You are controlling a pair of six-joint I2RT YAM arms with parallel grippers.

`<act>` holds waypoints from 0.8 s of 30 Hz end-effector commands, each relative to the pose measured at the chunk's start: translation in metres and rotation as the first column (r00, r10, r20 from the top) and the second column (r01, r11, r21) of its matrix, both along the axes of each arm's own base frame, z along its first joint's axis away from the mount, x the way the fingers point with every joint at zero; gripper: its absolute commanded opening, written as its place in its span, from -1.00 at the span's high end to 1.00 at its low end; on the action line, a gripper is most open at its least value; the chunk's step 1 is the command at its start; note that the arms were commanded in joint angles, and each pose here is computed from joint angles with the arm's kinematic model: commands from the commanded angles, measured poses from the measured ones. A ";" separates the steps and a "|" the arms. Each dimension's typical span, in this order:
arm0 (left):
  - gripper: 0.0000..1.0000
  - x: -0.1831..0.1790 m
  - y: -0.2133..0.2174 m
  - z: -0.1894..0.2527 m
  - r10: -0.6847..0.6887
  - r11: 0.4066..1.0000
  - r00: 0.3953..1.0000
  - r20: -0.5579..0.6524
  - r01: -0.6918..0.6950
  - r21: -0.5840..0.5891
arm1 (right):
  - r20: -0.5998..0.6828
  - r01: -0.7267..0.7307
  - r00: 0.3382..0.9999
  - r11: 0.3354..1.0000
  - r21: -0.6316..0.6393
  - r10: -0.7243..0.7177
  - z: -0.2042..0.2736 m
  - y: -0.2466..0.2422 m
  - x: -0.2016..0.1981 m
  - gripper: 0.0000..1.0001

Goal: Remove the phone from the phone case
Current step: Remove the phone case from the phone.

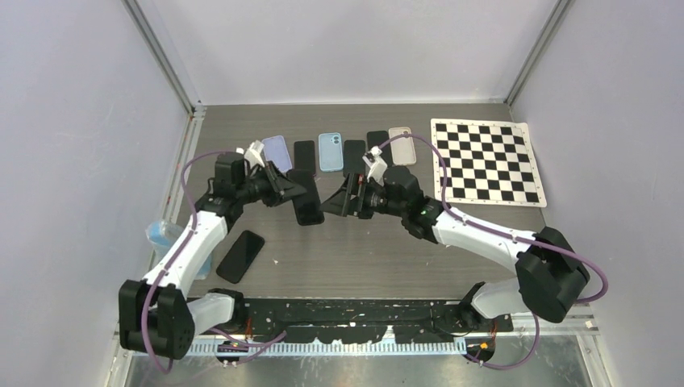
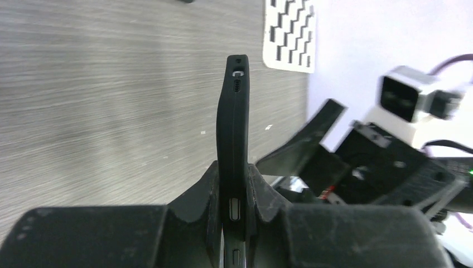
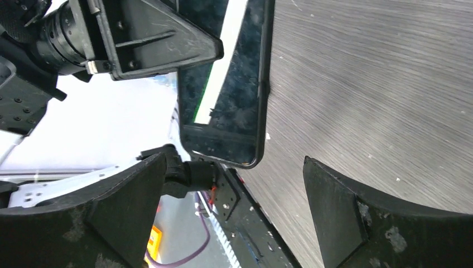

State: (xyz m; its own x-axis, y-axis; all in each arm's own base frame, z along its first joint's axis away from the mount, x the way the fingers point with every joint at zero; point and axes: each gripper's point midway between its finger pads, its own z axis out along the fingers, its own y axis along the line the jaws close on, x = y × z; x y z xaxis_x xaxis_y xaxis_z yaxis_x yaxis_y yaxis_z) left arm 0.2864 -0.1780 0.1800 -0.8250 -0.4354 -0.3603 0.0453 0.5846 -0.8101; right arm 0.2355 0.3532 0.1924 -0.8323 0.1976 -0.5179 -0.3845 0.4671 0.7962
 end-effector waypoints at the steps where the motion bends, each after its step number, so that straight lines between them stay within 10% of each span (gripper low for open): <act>1: 1.00 -0.001 -0.017 0.092 -0.024 0.979 0.980 0.197 0.063 -0.196 | 0.057 0.018 0.998 0.981 0.193 -0.029 0.047 0.006 0.001 -0.96; 10: 1.00 -0.007 -0.014 0.182 0.110 0.914 0.915 0.387 0.060 -0.402 | 0.071 -0.028 0.997 0.877 0.480 -0.007 0.110 0.020 -0.009 -0.59; 24: 1.00 -0.008 0.006 0.211 0.293 0.850 0.885 0.362 -0.068 -0.522 | 0.210 -0.081 0.977 0.828 0.554 -0.045 0.150 0.039 -0.021 -0.43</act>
